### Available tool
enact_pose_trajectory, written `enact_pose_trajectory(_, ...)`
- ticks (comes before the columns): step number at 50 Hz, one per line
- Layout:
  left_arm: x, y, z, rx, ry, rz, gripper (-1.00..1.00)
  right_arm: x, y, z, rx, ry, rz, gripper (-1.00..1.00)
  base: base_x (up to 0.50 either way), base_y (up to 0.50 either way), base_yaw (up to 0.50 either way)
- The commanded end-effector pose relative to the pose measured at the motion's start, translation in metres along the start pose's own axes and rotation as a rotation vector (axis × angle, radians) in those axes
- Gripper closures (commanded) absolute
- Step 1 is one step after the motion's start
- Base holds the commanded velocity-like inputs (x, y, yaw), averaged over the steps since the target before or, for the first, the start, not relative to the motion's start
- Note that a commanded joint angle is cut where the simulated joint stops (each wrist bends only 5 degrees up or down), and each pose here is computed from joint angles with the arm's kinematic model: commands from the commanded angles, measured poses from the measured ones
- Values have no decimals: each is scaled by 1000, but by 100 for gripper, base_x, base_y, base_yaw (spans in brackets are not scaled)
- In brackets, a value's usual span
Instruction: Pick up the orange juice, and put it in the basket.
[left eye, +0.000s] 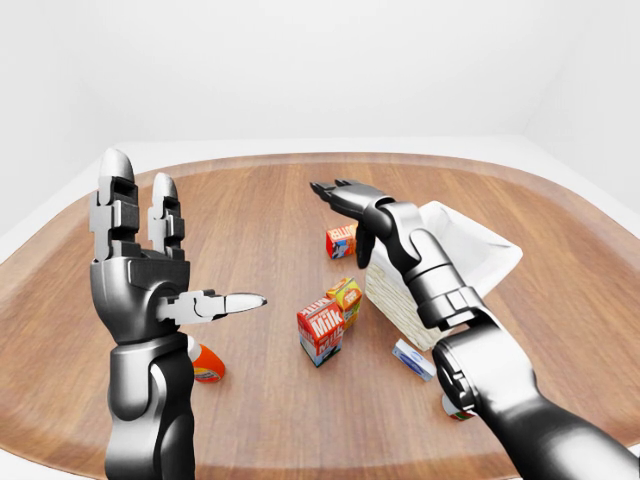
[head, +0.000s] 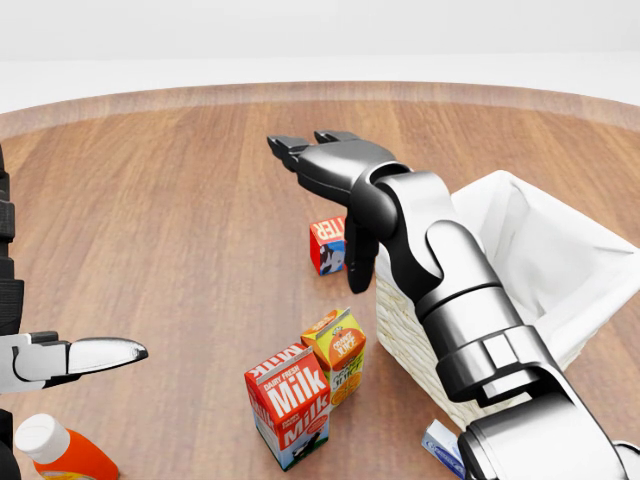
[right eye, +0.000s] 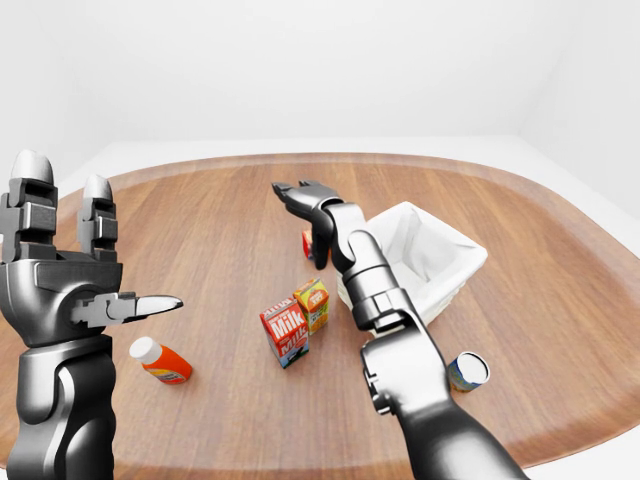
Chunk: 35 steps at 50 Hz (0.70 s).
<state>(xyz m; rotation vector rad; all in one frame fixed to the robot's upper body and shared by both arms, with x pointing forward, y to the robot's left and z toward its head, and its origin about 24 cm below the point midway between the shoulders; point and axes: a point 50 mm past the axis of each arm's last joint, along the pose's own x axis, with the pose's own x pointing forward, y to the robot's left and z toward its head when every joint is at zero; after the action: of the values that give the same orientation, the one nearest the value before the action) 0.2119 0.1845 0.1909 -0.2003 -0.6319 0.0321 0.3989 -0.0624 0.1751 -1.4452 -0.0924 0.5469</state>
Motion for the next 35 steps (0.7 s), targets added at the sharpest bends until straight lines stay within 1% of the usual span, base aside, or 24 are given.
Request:
enact_pose_trajectory(1,0,0,0,0,0,0,-100,3,16,-5,-17,30,35,-100,0,0,0)
enact_pose_trajectory(12,0,0,0,0,0,0,-100,7,32,-9,-38,57,56,-100,0,0,0)
enact_pose_trajectory(35,0,0,0,0,0,0,-100,10,56,-13,-45,78,83,-100,0,0,0)
